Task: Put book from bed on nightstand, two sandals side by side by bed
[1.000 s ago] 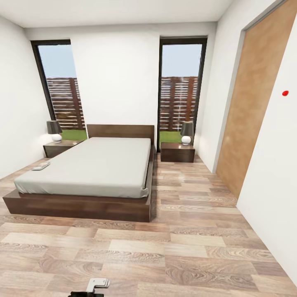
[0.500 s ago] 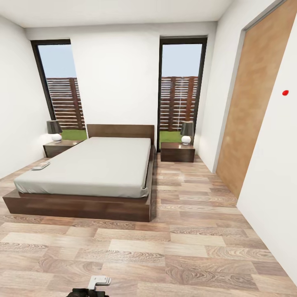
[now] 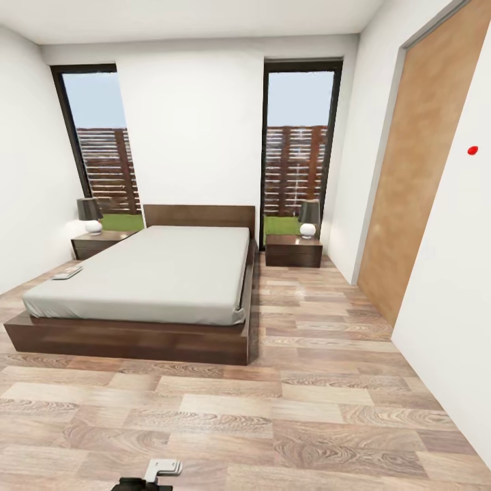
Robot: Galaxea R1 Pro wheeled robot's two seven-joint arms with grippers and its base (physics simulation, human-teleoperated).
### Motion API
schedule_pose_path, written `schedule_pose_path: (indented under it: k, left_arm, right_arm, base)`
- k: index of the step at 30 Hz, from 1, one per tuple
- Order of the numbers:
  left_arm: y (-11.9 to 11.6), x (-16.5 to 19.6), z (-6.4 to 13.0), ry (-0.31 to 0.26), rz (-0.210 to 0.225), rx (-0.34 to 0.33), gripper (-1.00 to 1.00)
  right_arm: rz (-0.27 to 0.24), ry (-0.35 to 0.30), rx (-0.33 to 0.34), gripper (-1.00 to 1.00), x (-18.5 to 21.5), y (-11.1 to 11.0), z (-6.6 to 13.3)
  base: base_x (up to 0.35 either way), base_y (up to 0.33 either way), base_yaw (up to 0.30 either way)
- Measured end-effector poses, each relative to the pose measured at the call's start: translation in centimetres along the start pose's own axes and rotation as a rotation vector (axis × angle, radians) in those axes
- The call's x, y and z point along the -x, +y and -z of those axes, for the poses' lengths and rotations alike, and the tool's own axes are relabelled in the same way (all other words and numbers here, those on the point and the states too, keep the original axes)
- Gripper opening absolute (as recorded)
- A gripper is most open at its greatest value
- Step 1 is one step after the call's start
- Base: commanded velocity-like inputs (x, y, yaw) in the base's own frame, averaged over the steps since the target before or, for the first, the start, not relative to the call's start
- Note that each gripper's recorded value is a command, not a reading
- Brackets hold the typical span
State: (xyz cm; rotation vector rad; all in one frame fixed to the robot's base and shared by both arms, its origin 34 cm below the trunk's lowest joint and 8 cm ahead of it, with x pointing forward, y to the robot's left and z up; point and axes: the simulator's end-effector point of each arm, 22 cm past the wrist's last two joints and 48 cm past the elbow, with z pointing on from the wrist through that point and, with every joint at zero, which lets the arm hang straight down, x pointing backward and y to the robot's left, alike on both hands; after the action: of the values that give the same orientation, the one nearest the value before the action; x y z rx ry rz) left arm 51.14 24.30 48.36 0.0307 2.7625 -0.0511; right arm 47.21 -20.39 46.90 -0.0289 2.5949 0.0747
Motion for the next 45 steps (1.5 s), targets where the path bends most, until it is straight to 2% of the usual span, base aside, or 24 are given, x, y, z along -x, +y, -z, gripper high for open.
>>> schedule_pose_path:
  k: [25, 35, 45]
  left_arm:
    - [0.0, -2.2, -4.3, -0.013, 0.005, -0.004, 1.0]
    - [0.0, -2.1, -6.0, -0.061, 0.001, -0.005, 1.0]
    - [0.1, -2.7, -7.7, -0.081, 0.0, -0.001, 1.0]
  right_arm:
    - [-0.001, -0.014, -0.007, 1.0, -2.7, -0.7, -3.8]
    - [-0.005, -0.018, -0.009, 1.0, -3.9, -0.9, -5.3]
    - [-0.003, -0.02, -0.009, 1.0, -5.2, -1.0, -6.9]
  base:
    - [0.0, 0.0, 0.0]
    - [0.0, 0.0, 0.0]
    - [0.0, 0.0, 0.0]
